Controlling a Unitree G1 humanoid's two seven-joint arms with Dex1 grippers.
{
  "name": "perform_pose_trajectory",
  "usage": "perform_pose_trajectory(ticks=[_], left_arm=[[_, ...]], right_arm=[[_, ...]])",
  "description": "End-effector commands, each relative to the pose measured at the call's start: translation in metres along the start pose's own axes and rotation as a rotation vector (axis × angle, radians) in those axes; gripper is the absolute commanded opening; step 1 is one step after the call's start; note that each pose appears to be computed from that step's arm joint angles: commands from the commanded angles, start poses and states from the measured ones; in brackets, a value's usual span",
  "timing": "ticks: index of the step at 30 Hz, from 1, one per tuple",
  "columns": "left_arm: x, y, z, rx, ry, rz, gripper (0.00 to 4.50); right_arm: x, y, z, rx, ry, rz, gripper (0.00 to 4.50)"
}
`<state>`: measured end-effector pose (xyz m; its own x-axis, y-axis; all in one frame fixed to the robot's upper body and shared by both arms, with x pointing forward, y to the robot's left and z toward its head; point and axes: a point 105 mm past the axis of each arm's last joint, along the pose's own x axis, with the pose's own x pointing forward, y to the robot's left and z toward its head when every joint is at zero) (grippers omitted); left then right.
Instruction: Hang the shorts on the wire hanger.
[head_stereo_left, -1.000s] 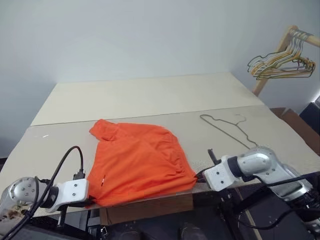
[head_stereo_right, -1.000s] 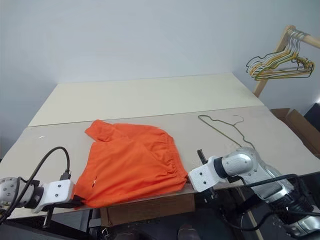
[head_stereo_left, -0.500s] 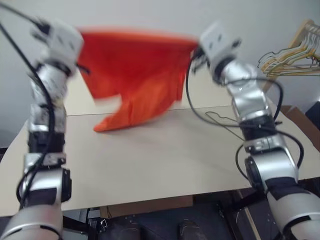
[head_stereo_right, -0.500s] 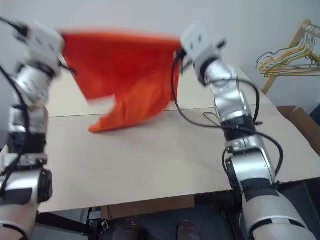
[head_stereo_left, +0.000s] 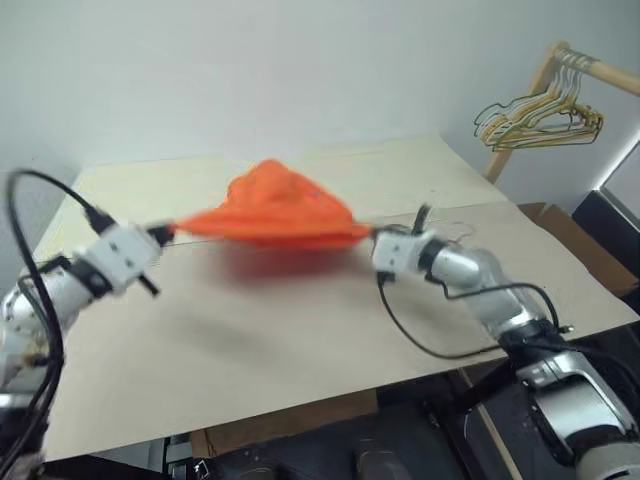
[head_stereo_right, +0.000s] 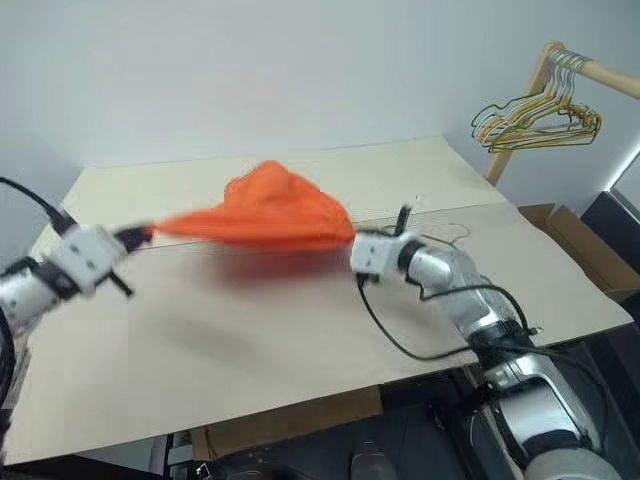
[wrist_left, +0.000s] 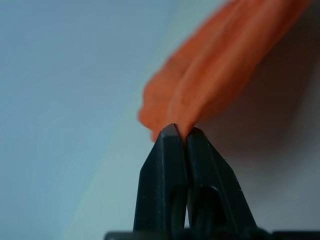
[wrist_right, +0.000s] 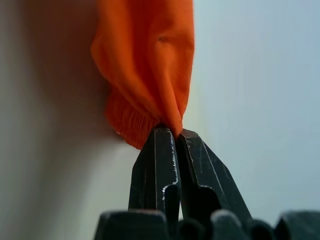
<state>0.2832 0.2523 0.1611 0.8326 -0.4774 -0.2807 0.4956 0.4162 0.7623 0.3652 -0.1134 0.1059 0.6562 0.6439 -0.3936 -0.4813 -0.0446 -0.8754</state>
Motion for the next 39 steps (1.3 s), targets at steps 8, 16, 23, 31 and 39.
perform_pose_trajectory(ticks=[8,16,23,31,39], left_arm=[[-0.053,-0.08,-0.004,-0.03,0.184,-0.605,0.04],[-0.056,-0.097,0.005,-0.088,0.168,-0.681,0.04],[-0.056,-0.097,0.008,-0.119,0.149,-0.72,1.68],[-0.052,-0.075,0.038,-0.176,-0.037,-0.642,4.16],[-0.018,-0.067,0.078,-0.194,-0.267,-0.5,4.47]], right_arm=[[-0.048,0.039,0.029,-0.086,-0.147,0.429,0.0],[-0.063,0.053,0.032,-0.126,-0.182,0.537,0.0],[-0.079,0.052,0.024,-0.133,-0.153,0.581,1.85],[-0.089,-0.007,-0.018,0.28,0.036,0.289,4.49],[-0.082,-0.039,-0.104,0.898,0.352,-0.087,4.5]])
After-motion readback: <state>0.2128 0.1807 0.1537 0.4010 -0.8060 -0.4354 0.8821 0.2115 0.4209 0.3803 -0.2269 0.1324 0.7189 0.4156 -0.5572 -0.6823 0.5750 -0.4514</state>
